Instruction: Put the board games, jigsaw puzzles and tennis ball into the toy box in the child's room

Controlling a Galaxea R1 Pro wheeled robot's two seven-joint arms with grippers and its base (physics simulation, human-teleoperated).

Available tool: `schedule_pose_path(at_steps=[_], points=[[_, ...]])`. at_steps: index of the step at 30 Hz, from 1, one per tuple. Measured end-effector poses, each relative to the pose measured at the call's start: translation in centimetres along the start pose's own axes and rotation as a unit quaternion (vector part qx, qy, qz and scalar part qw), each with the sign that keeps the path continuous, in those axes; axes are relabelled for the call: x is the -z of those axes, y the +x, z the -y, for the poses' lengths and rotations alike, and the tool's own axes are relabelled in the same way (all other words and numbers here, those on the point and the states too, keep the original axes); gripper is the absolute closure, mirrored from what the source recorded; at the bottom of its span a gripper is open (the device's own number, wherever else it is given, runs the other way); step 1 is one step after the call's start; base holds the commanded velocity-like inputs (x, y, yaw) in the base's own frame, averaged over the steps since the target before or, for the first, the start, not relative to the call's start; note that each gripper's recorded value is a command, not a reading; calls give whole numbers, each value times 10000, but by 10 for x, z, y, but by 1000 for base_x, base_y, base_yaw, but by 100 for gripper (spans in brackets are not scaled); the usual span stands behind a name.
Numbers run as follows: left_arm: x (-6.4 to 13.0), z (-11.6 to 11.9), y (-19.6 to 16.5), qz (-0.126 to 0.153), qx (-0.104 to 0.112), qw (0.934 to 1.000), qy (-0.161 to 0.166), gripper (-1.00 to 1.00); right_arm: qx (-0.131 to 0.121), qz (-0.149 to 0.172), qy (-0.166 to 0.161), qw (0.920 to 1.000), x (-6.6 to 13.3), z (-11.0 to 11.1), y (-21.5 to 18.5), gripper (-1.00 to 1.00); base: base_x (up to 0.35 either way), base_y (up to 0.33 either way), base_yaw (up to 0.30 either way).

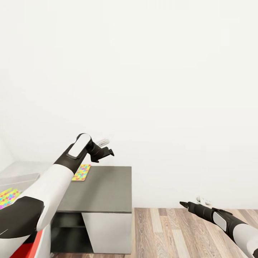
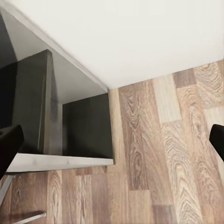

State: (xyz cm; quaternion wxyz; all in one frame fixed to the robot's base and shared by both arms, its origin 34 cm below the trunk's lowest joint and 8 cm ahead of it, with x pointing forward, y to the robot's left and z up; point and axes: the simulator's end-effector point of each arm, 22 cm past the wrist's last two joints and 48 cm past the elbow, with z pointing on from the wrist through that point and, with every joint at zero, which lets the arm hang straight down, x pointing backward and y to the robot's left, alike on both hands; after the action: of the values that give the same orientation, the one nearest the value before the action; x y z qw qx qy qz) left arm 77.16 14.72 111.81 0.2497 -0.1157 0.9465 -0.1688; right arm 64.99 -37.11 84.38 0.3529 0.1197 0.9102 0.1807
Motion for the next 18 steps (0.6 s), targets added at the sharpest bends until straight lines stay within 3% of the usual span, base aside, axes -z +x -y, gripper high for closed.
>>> schedule_pose_path(at_steps=[12,18], points=[[-9,-17,2,-14,148,9996,-223,-100,3,3,2,10000,0,0,0,-100,16,-10,0],[-15,-63,-9,245,338,9954,-859,-100,4,4,2,10000,0,0,0,-100,72,0,0]])
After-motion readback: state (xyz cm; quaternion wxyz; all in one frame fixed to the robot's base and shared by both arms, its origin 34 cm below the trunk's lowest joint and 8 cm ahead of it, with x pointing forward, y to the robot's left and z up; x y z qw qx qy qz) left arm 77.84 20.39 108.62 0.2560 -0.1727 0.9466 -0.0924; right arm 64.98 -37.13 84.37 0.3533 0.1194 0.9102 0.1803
